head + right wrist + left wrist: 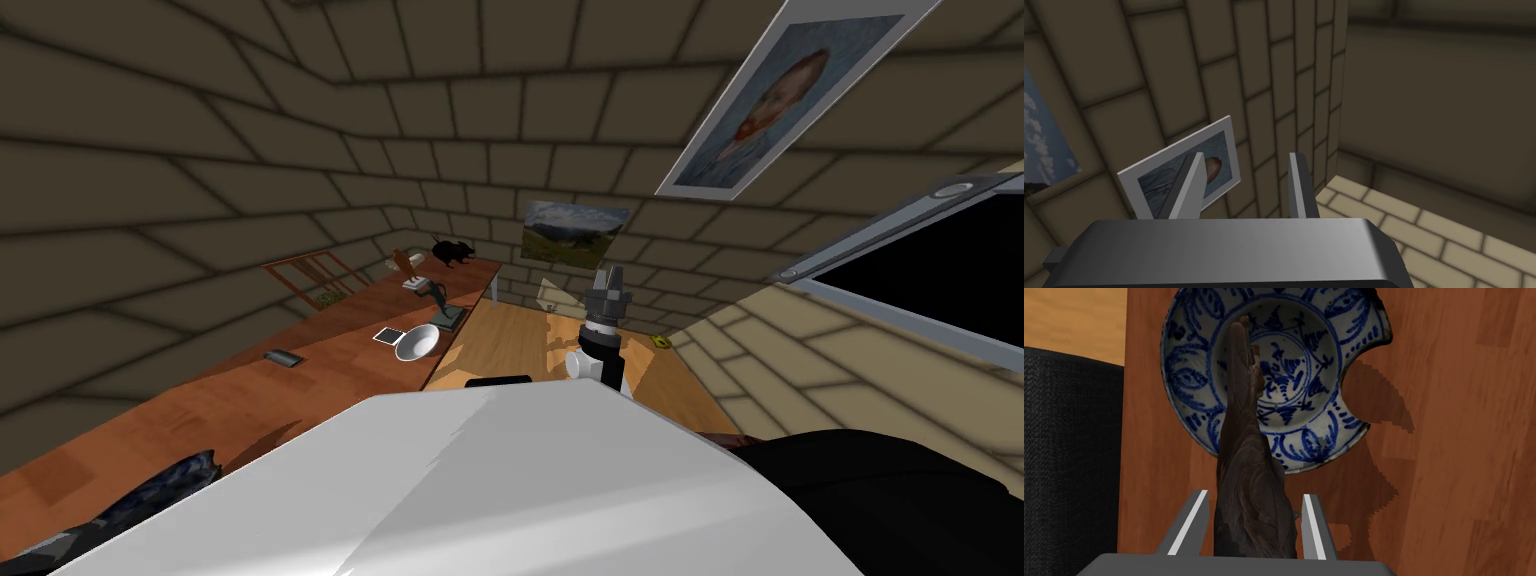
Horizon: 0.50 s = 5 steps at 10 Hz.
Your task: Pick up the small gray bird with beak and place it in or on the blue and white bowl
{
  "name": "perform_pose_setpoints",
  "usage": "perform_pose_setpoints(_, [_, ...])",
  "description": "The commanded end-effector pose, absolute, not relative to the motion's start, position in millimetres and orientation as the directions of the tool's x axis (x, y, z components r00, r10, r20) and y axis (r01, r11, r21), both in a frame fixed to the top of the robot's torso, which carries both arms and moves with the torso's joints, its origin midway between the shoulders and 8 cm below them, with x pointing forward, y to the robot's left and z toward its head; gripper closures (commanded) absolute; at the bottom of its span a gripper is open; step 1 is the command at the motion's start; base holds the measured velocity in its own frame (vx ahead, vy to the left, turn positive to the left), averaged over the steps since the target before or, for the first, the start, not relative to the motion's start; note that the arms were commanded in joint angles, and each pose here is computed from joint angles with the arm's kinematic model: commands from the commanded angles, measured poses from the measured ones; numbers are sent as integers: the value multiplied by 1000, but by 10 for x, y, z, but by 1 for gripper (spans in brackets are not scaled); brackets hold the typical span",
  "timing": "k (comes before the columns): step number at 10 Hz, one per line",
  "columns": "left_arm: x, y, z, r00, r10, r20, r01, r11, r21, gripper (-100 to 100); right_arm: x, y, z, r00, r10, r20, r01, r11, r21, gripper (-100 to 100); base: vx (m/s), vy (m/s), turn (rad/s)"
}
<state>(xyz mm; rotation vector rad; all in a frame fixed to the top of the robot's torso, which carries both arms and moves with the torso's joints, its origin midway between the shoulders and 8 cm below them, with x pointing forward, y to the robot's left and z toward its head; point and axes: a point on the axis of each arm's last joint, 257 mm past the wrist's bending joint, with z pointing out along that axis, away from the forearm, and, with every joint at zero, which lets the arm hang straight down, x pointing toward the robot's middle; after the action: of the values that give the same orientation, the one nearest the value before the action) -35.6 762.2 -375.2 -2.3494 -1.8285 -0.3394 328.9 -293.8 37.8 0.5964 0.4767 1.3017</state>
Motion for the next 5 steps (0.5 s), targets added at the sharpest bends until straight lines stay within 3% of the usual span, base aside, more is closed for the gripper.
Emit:
perform_pose_setpoints(1, [-441,7673,-3696,226,936,269,971,-239,17,100,3289,-2938,378,208,978,5,-744,155,650,0,7,51,-133])
perform_pose_setpoints(2, [-441,7673,-3696,226,936,269,971,-239,17,100,3289,-2939,377,208,978,5,-744,155,650,0,2,22,19])
perform_pose_setpoints(5, [-897,7699,-3593,199,942,270,980,-198,-31,100,3289,-2939,377,208,978,5,-744,155,650,0,17,55,-208])
